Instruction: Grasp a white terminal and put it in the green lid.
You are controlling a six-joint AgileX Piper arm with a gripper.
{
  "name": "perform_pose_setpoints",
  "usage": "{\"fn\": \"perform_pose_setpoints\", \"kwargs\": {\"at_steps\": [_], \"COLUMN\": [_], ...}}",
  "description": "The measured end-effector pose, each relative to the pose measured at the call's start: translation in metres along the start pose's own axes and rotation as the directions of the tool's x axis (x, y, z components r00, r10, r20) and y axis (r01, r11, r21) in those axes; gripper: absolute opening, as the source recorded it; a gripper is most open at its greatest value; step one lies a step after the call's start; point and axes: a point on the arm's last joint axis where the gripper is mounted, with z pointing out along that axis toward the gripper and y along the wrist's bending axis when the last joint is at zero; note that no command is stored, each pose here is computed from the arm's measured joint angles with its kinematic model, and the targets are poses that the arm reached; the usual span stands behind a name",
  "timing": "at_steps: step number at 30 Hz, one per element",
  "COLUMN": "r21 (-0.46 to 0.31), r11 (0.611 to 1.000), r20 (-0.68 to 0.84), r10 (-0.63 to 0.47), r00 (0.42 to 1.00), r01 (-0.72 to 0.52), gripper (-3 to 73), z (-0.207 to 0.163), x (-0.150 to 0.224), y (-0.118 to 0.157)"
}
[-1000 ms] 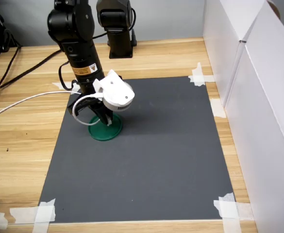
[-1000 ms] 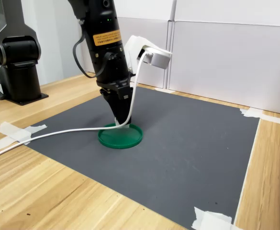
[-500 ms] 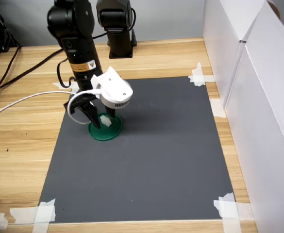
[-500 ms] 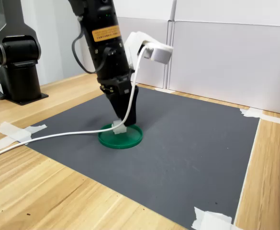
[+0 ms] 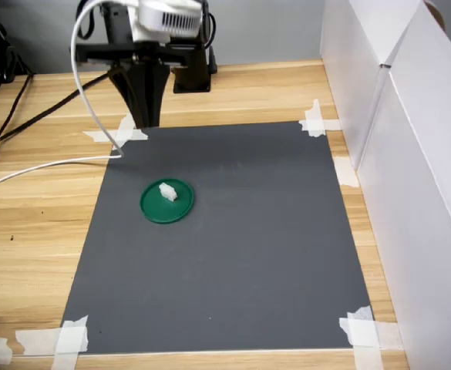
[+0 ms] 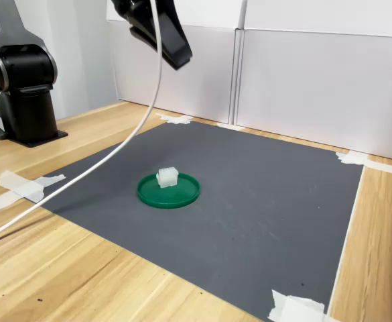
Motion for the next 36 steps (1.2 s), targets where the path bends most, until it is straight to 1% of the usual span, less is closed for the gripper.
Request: {"fn": "perform_pose_setpoints", "kwargs": {"at_steps": [1,4,7,10,12,15,17,20,25,32,36], "r21": [0.025,0.077,0.105,0.111,0.113,0.117,0.117,0.116,0.116,0.122,0.120], "r11": [1.000,0.992,0.964,0.907,0.858,0.804,0.785,0.776,0.773,0.774,0.774], "r20": [0.019,0.072,0.139,0.202,0.247,0.299,0.317,0.327,0.332,0.406,0.399], "r10": [0.018,0.096,0.227,0.379,0.465,0.532,0.552,0.560,0.561,0.533,0.536], "r00": [1.000,0.993,0.964,0.903,0.850,0.792,0.771,0.761,0.758,0.743,0.744], "r01": [-0.019,-0.102,-0.243,-0.405,-0.501,-0.584,-0.609,-0.620,-0.623,-0.622,-0.622], "gripper": [0.6,-1.0,-1.4,-1.4,-1.4,-1.4,-1.4,-1.6,-1.5,-1.5,-1.5], "z": [-0.007,-0.027,-0.047,-0.058,-0.063,-0.068,-0.070,-0.071,-0.070,-0.080,-0.076], "x": [0.001,0.005,0.009,0.020,0.029,0.044,0.055,0.069,0.089,0.100,0.110], "y": [0.002,0.009,0.017,0.029,0.038,0.052,0.062,0.077,0.097,0.111,0.121]}}
